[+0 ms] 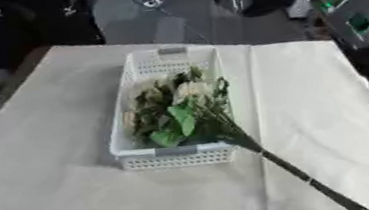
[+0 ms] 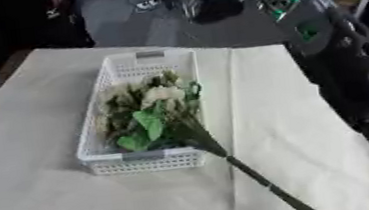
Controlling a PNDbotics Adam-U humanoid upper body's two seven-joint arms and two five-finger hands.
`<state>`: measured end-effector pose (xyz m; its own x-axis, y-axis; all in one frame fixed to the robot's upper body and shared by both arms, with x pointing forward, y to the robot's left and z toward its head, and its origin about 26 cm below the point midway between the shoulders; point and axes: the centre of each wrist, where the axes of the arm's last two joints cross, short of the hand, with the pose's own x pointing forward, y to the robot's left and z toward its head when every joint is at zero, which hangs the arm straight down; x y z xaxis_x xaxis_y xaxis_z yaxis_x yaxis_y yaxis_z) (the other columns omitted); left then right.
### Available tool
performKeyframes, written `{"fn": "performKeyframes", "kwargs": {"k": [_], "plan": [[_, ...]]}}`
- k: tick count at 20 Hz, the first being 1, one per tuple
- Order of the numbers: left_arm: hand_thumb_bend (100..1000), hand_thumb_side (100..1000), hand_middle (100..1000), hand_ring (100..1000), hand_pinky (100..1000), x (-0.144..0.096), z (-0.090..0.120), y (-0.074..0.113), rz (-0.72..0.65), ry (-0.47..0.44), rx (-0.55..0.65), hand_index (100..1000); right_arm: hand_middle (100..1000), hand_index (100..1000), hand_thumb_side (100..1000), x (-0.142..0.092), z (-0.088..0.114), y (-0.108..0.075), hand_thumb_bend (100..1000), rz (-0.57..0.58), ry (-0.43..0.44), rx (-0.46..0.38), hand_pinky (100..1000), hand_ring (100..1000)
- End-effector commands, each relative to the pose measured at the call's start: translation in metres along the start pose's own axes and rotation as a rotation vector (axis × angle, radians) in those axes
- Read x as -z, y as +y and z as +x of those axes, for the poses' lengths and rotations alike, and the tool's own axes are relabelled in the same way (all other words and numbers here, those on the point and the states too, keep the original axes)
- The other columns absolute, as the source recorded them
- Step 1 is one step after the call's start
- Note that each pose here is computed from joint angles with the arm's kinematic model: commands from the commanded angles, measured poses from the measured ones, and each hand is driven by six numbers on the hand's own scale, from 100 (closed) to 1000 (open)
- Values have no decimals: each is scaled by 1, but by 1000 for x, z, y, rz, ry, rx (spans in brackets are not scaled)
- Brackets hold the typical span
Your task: Pick up objects on the table and place them in the box.
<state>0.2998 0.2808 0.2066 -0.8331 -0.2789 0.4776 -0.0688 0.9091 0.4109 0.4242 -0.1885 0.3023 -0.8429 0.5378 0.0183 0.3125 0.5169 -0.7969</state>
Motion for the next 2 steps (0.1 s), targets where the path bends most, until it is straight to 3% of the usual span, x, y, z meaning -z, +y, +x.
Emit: {"fn": "performKeyframes", "kwargs": {"k": [1, 2], "plan": [[100, 759, 644, 723, 584, 6, 6, 1, -4, -30, 3, 839, 1000, 1000, 357, 2, -1, -34, 199, -218, 8, -77, 980, 1000], [100, 759, 644, 723, 584, 6, 6, 2, -4, -30, 4, 839, 1000, 1000, 356, -1, -2, -38, 183, -244, 18, -77, 976, 1000]]}}
